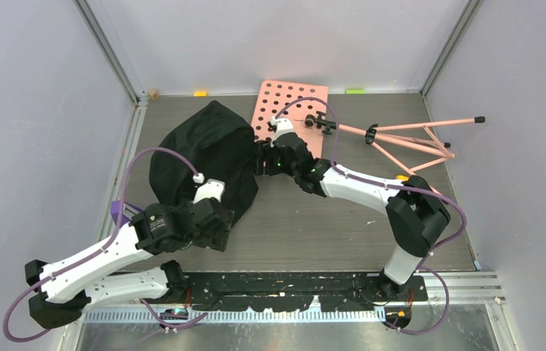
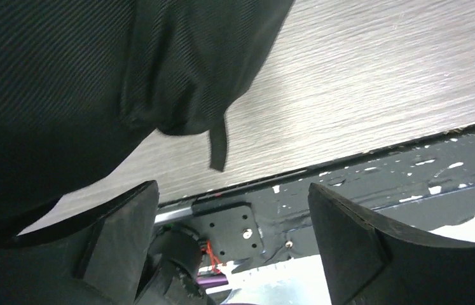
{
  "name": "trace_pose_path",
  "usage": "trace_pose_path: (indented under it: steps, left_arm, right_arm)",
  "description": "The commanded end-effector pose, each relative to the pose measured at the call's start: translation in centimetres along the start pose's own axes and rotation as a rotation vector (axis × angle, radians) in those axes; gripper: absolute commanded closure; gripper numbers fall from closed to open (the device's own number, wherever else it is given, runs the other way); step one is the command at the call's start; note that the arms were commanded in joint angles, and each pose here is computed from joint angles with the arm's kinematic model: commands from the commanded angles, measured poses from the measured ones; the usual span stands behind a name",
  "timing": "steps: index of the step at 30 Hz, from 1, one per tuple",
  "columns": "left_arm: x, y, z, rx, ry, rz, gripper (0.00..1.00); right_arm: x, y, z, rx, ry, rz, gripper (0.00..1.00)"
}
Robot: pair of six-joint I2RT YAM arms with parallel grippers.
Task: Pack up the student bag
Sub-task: Zip the student bag at the center of the board, then reset both arms
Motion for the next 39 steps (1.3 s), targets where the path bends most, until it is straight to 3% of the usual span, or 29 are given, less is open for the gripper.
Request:
trace_pose_path:
  steps: [1, 5, 12, 18, 23, 27, 33, 39]
  left_arm:
    - [0.6, -2.1, -3.7, 0.105, 0.171, -0.077, 0.06]
    - [0.6, -4.0, -5.9, 0.195, 0.252, -0.153, 0.01]
    - [-0.2, -9.6, -11.2, 0.326, 0.391, -0.363, 0.0]
    - [-1.3, -13.7, -16.2, 0.429, 0.493, -0.388, 0.0]
    - [-1.7, -15.9, -18.2, 0.411, 0.582, -0.394, 0.0]
    - [-2.6, -20.8, -16.6, 0.277, 0.615, -0.42, 0.0]
    - [-6.0, -30.2, -10.2, 0.119, 0.488, -0.618, 0.0]
    - [-7.5, -34.3, -2.2, -0.078, 0.351, -0.734, 0.0]
  right_arm:
    - [-3.9, -4.9, 0.5, -0.11, -0.03, -0.092, 0.33]
    - [-6.3, -4.6, 0.0, -0.137, -0.044, -0.057, 0.25]
    - [-10.6, -4.5, -5.8, -0.085, 0.101, 0.02, 0.13]
    - [-14.5, -5.1, -10.8, -0.047, 0.261, 0.015, 0.07]
    - [-17.0, -5.6, -13.9, -0.019, 0.419, -0.008, 0.02]
    - [-18.5, -6.1, -16.9, 0.07, 0.504, -0.037, 0.0]
    - [-21.7, -7.0, -21.4, 0.177, 0.646, -0.065, 0.0]
    - [-25.3, -7.6, -23.5, 0.187, 0.763, -0.112, 0.0]
Point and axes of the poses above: each gripper's point midway between its finger pads, its own x axis out along the fingers, its own z axis along the line the jaws close on, y = z × x, the point moved 3 cm from there along -x, back along the fingers, and after that the axes turned 9 degrees about -x, right-handed, at the moved point
